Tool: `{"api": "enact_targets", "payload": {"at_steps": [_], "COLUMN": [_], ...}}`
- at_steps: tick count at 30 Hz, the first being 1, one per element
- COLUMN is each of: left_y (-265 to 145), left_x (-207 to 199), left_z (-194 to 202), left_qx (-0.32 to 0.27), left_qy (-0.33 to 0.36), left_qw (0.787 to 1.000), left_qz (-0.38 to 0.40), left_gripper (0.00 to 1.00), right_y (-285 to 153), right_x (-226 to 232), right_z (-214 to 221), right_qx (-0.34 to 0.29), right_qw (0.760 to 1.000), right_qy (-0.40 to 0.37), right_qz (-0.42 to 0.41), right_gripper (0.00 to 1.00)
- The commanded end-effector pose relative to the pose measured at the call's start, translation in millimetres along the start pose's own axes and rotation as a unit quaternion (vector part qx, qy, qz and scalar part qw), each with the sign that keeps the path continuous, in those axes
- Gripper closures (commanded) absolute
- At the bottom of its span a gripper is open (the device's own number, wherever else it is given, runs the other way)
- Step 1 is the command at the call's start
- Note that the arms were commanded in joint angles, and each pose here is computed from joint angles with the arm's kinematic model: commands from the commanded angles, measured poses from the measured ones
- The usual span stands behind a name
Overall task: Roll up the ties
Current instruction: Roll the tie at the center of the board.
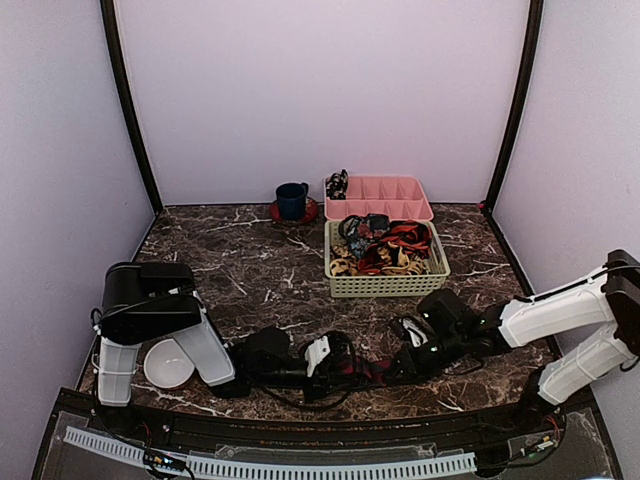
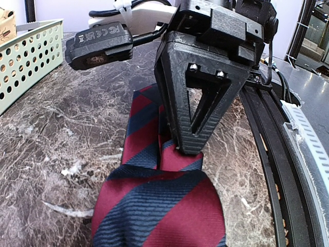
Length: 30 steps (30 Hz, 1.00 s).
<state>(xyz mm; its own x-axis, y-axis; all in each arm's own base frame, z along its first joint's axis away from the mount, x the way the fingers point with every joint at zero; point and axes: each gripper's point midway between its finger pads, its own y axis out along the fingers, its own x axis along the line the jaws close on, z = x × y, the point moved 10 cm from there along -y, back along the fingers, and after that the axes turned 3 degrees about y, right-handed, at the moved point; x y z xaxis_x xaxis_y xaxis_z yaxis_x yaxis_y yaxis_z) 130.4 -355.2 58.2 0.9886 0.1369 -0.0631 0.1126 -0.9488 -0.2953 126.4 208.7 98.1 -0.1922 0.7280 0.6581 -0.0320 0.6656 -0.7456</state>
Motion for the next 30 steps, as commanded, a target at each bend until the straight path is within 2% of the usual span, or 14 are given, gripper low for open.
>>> {"api": "enact_targets", "payload": {"at_steps": [1, 3, 11, 18, 21, 24, 30], "left_y": [-5.5, -5.7, -9.1, -10.1, -11.5, -12.8, -20.9], "left_x": [-2.9, -2.6, -3.7, -4.4, -4.3, -3.8, -3.1], "left_z": [27.5, 28.2, 34.0, 35.9, 34.4, 22.3, -31.1], "left_qx": [0.075, 0.077, 0.076, 0.079, 0.073, 0.053, -0.015], "left_qy": [-0.013, -0.013, -0.020, -0.018, -0.015, -0.006, 0.051], "left_qw": [0.997, 0.997, 0.997, 0.996, 0.997, 0.998, 0.998], "left_qz": [0.005, 0.006, 0.015, 0.019, 0.018, 0.022, 0.025], "left_gripper": [0.87, 0.87, 0.87, 0.87, 0.87, 0.87, 0.87], "right_y": [-1.3, -5.4, -16.7, -10.0, -2.0, 4.5, 7.6], "right_x": [11.3, 14.2, 7.2, -10.4, -20.8, -31.8, -45.0], "right_z": [-9.7, -12.1, -21.5, -25.9, -22.9, -16.9, -5.3], "right_qx": [-0.013, -0.022, -0.050, -0.054, -0.038, -0.025, -0.008], "right_qw": [1.000, 1.000, 0.998, 0.997, 0.997, 0.997, 0.996], "right_qy": [-0.016, -0.020, -0.020, -0.019, -0.013, -0.004, 0.012], "right_qz": [-0.016, -0.008, 0.019, 0.052, 0.063, 0.075, 0.087], "right_gripper": [0.93, 1.00, 1.00, 1.00, 1.00, 1.00, 1.00]}}
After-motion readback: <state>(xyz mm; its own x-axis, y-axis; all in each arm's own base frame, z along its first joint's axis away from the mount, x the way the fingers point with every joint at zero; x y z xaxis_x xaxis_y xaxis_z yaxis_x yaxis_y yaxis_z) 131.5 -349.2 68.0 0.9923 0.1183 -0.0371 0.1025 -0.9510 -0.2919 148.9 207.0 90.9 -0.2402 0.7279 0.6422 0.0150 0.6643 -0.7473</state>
